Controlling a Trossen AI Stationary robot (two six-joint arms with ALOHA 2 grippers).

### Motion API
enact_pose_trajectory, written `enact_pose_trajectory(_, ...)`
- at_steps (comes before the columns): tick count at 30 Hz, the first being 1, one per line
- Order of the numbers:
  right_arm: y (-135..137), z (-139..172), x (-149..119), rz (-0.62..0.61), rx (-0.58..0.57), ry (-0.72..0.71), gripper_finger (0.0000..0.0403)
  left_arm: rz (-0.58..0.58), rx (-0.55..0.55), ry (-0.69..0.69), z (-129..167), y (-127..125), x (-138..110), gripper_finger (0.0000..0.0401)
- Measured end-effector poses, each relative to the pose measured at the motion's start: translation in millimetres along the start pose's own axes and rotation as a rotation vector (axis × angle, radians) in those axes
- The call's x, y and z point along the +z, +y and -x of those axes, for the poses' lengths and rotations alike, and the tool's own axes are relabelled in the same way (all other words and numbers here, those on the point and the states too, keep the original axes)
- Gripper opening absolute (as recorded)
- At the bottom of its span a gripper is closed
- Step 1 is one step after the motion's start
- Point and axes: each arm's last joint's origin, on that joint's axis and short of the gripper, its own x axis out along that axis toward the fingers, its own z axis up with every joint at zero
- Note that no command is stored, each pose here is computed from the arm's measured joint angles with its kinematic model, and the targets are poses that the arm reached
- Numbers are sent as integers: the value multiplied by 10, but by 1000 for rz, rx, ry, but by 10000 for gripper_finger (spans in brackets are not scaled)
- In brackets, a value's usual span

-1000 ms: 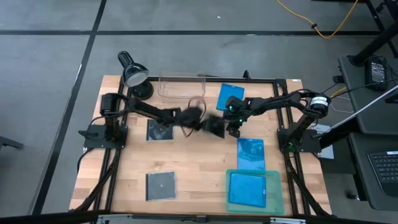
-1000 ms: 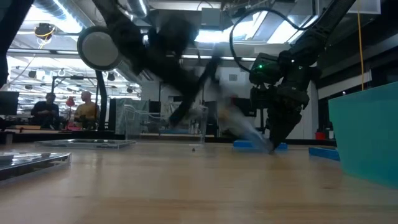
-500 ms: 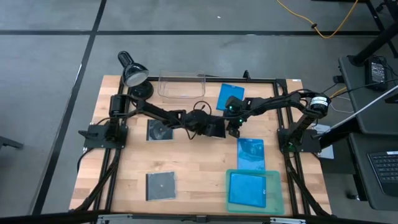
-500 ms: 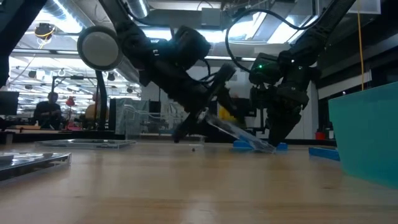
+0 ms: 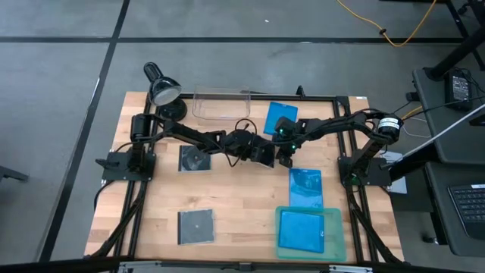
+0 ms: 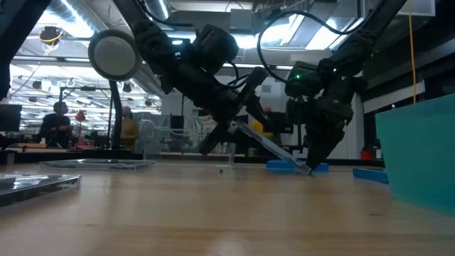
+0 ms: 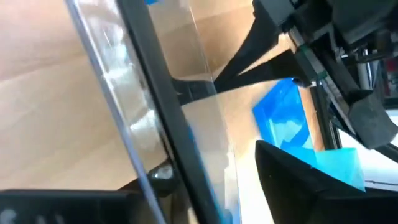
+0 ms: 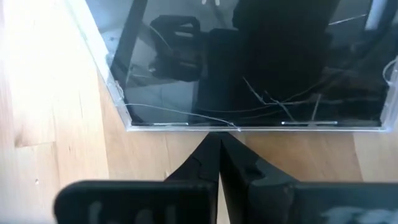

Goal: Pick & place jewel cases by type
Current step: Put the top right black cd case into the transparent bin

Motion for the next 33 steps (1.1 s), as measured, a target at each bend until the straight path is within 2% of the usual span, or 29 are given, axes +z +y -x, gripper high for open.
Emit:
enact_pose_trajectory(13,13,17,-54,13,13,53,13,-37,-28,6,131,-95,89,64)
enact_pose_trajectory(21,56,150,-102,26,3,73,5,-120,94,4,411,-177,125,8)
enact_pose_trajectory(27,72,487,-58,31,-66,-33,13,-195,161,-48,706,-320,141,12)
enact_pose_trajectory(33,77,869,-13,-10,-118,-212,6,-292,138,-178,1074,-559,202,7)
